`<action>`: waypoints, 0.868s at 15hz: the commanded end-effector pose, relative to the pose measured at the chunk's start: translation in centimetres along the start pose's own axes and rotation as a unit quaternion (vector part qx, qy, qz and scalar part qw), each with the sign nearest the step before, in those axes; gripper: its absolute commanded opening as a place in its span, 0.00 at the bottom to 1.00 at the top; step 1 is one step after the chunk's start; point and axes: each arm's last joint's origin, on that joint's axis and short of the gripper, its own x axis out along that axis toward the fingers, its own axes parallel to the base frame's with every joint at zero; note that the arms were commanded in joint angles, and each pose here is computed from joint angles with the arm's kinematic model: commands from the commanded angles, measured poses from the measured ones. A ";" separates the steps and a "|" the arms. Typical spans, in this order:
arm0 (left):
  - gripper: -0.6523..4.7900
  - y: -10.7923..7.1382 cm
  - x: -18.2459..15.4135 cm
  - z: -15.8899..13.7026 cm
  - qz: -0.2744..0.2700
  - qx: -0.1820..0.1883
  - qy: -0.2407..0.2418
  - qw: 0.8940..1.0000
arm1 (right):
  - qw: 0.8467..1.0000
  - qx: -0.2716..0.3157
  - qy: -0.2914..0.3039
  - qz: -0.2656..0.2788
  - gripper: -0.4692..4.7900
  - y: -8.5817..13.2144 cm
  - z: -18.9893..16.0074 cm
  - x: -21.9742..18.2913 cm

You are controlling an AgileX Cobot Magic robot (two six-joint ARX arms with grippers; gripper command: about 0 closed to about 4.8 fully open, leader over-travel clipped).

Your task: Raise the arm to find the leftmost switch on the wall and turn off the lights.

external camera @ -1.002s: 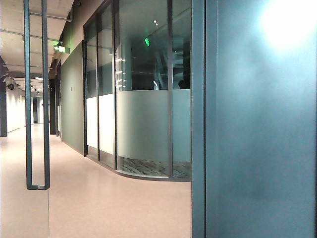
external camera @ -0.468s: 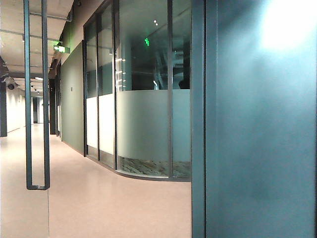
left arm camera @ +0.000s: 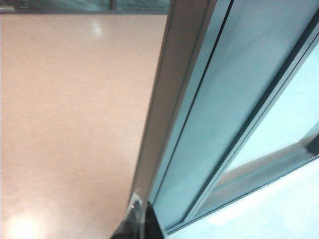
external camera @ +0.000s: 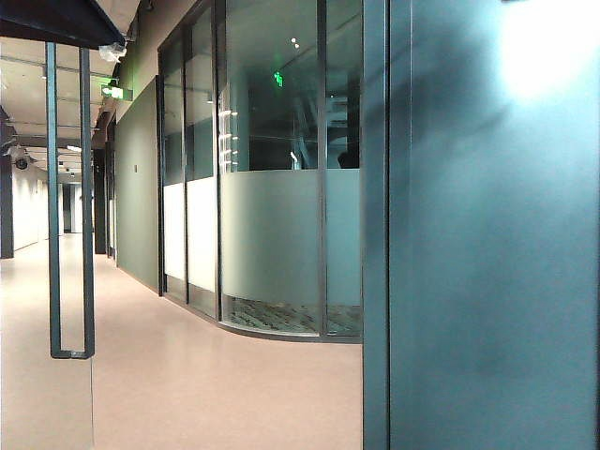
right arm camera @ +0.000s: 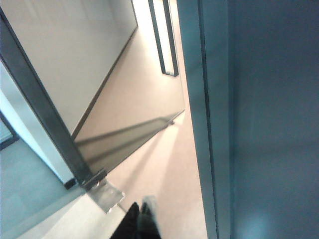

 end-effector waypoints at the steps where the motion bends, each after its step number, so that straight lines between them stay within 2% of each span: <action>1: 0.11 -0.1 0.0 0.2 -0.005 -0.006 -0.010 1.000 | 1.000 -0.006 -0.010 -0.010 0.09 -0.1 0.3 0.1; 12: 0.11 -0.1 -0.1 0.2 -0.005 -0.006 -0.008 1.000 | 1.000 -0.004 -0.007 -0.010 0.09 -0.1 0.3 0.1; 13: 0.11 -0.1 -0.8 0.2 0.002 0.004 -0.014 1.000 | 1.000 -0.004 -0.007 -0.010 0.09 -0.1 0.3 0.1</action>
